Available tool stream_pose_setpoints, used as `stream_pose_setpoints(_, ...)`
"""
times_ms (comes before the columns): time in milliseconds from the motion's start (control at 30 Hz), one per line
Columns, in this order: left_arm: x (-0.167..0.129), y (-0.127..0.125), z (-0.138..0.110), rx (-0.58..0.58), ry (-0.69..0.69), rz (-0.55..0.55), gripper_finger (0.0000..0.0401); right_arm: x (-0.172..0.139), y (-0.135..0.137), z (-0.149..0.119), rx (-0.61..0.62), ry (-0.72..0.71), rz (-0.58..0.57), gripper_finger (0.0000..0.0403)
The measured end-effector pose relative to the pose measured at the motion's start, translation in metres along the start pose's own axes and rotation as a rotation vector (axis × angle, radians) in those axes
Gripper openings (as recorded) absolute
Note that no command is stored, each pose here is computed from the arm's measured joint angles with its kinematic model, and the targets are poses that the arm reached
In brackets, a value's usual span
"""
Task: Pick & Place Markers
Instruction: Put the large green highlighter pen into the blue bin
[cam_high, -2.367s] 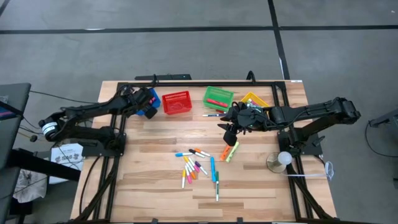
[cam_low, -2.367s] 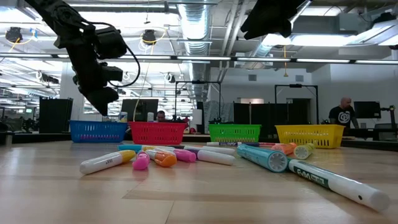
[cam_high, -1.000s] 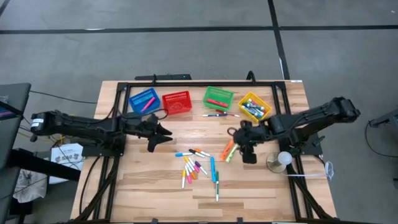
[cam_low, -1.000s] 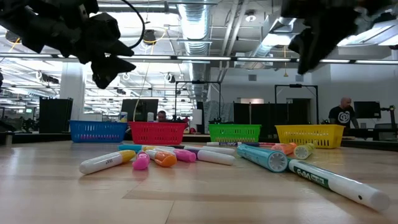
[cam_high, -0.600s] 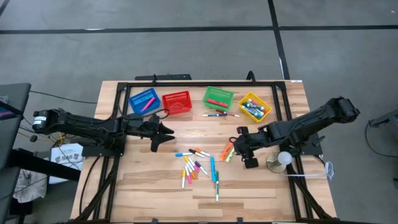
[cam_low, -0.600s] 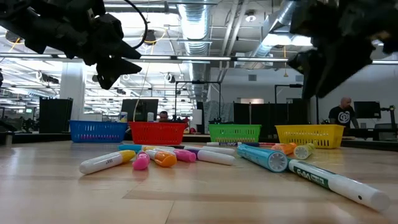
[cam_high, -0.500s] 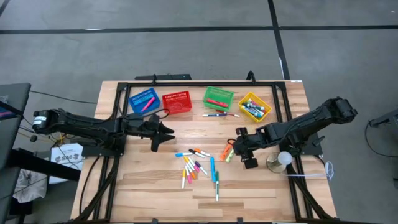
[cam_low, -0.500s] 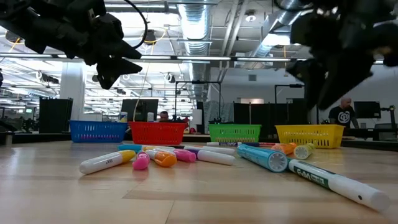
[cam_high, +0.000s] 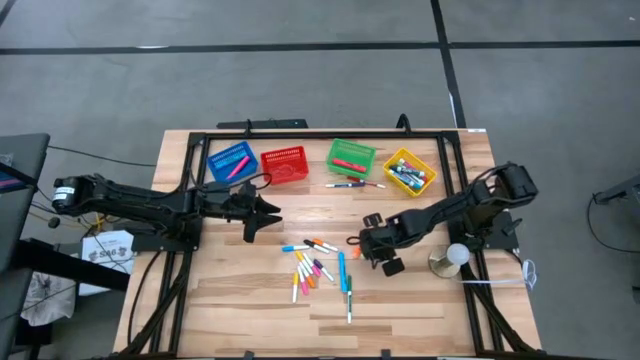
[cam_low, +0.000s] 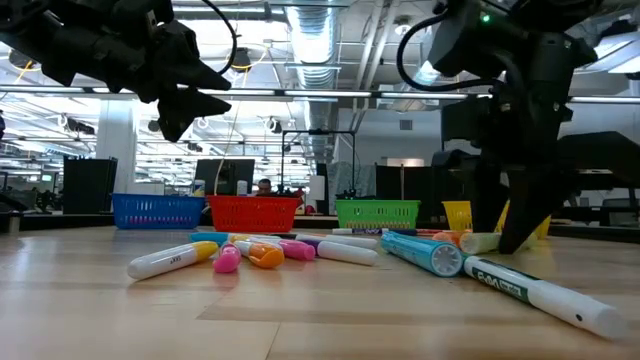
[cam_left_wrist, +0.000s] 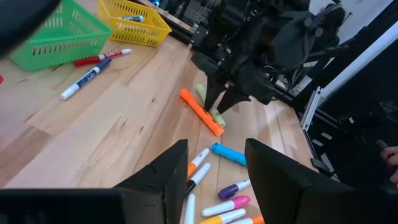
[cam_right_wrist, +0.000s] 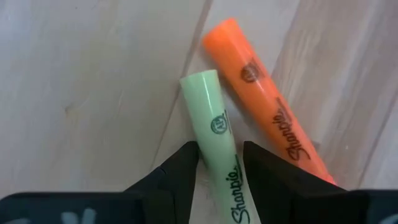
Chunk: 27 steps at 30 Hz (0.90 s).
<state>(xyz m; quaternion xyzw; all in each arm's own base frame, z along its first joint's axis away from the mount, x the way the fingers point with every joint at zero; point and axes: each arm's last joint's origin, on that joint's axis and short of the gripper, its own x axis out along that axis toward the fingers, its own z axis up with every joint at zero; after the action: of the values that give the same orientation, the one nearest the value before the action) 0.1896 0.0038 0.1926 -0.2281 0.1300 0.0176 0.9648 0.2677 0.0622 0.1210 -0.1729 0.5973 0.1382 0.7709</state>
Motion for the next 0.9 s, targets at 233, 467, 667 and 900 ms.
stream_pose_setpoints(233, 0.000, 0.000, 0.000, 0.000, -0.002, -0.001, 0.0158, 0.000, 0.000, -0.001, -0.017, -0.003, 0.002, 0.0102)
stream_pose_setpoints(467, 0.000, 0.000, 0.000, 0.000, -0.002, -0.001, 0.0158, -0.011, 0.000, 0.000, -0.014, -0.051, -0.005, 0.0069)
stream_pose_setpoints(667, 0.000, 0.000, 0.000, 0.000, -0.003, -0.001, 0.0158, -0.014, 0.004, 0.003, 0.009, -0.056, -0.006, 0.0071)
stream_pose_setpoints(900, 0.000, 0.000, 0.000, 0.000, -0.005, -0.002, 0.0158, -0.029, 0.006, 0.020, -0.022, -0.090, -0.007, 0.0070)
